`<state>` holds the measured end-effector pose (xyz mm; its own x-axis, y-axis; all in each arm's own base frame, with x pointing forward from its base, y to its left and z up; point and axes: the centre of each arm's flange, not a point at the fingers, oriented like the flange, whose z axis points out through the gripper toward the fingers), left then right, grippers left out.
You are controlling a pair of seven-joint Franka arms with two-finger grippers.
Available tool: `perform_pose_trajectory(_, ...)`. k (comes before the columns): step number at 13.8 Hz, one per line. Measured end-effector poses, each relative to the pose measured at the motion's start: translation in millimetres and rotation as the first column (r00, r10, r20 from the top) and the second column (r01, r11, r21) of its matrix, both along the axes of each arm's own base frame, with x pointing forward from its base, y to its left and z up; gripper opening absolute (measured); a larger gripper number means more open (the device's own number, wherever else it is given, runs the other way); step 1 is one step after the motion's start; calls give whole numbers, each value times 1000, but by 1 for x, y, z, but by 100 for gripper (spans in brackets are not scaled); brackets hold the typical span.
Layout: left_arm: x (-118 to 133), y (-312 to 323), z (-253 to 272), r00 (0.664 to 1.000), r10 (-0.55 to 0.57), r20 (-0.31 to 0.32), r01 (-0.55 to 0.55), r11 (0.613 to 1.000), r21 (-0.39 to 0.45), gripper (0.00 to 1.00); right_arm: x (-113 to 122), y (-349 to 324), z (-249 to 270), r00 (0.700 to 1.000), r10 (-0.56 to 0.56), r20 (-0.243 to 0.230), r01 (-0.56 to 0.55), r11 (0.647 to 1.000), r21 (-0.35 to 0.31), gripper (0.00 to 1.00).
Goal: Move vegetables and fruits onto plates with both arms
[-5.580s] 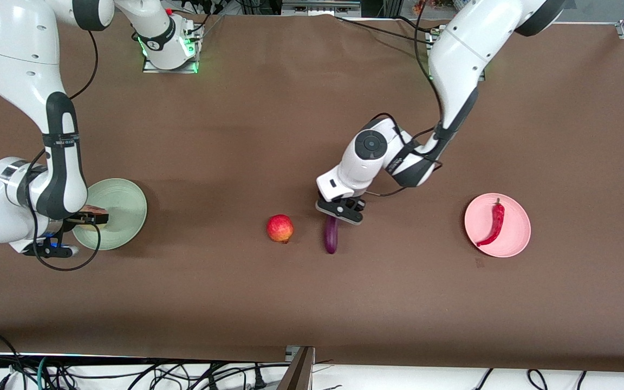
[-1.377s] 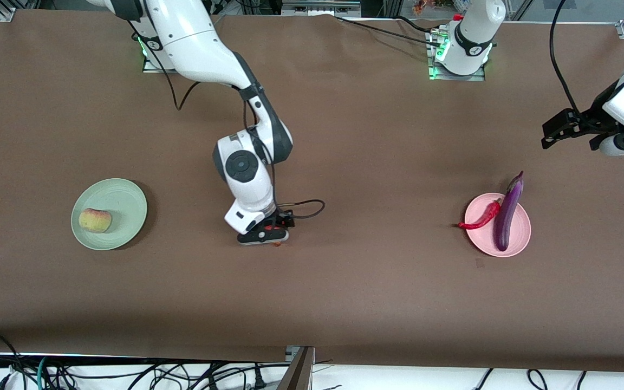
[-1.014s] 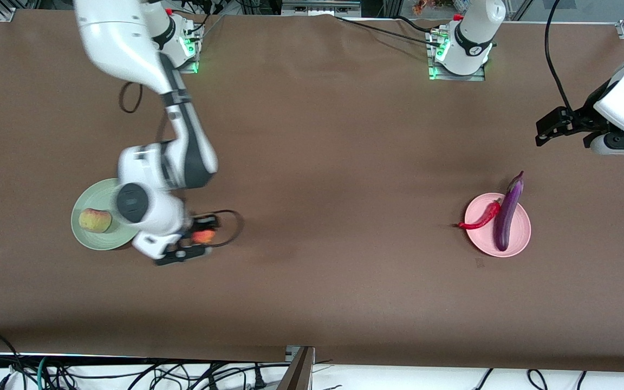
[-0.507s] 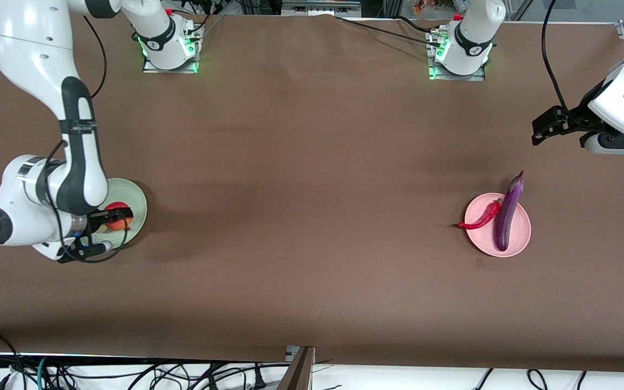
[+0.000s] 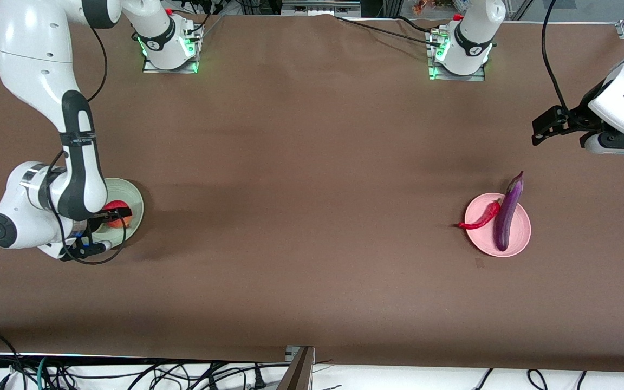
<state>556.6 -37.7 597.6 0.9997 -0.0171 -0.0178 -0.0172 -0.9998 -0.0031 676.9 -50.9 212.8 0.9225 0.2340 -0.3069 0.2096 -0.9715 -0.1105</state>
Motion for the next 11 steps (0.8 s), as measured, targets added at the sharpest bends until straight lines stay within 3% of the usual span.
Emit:
perform_pose_trajectory(3,0,0,0,1000,0,0,0,1000,0,100,5,1,9,1000,4,16,-4,1000,0,100)
perform_pose_trajectory(11,0,0,2,1000,0,4,0,1000,0,100,13,1,147,1000,10,-24,-9,999,40,100)
